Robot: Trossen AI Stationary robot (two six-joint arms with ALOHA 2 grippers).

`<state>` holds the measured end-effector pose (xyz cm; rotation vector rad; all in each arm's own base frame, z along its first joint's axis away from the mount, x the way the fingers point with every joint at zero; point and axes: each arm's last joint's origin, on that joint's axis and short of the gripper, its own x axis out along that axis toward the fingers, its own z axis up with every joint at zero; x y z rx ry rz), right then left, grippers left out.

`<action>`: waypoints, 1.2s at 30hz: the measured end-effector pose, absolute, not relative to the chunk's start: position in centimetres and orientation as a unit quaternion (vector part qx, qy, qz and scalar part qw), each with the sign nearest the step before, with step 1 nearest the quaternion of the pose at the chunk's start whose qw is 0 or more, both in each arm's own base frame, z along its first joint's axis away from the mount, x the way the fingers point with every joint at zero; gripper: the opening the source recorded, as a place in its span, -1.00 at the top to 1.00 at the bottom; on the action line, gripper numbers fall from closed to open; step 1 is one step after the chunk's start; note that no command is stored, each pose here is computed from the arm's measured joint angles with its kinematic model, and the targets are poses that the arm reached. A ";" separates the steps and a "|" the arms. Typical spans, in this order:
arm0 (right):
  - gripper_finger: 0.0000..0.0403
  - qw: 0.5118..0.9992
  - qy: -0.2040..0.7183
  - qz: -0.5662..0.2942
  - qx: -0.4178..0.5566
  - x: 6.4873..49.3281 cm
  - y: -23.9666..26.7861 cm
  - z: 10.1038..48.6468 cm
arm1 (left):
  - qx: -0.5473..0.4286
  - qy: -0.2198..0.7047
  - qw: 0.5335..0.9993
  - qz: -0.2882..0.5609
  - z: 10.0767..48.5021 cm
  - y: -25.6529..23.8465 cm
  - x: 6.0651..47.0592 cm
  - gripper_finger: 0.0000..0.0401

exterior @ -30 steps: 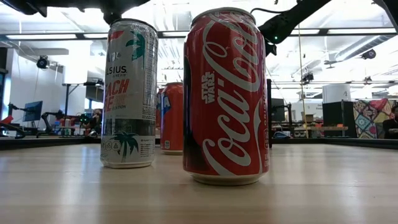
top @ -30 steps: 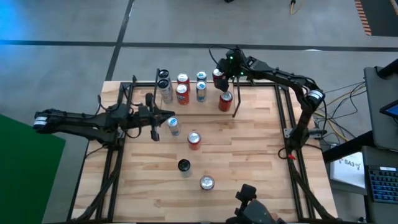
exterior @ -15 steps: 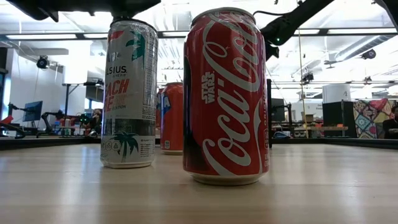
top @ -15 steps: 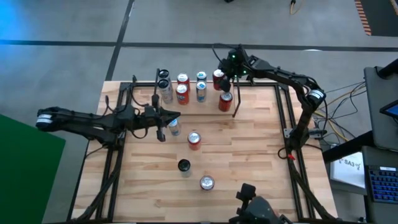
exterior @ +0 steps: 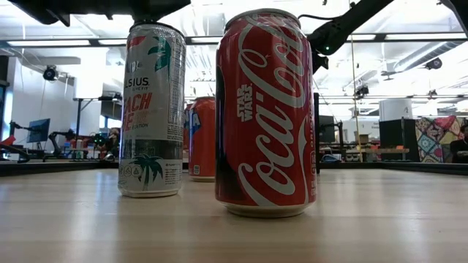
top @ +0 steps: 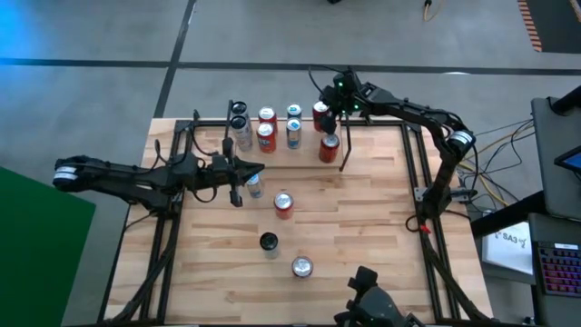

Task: Place canned beverage on shelf
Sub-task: Put the top red soda can on the shelf aligned with the other red soda can

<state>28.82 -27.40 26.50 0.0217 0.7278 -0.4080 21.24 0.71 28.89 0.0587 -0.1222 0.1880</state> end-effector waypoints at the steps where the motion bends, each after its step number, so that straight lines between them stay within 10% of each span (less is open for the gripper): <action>1: -0.45 0.913 0.355 -0.201 0.010 28.8 -27.4 26.5 | 0.031 -0.061 0.993 0.094 28.9 0.7 21.2 1.00; 36: -0.45 0.909 0.365 -0.199 0.031 28.9 -27.1 25.2 | 0.043 -0.065 0.992 0.095 29.0 0.7 21.3 1.00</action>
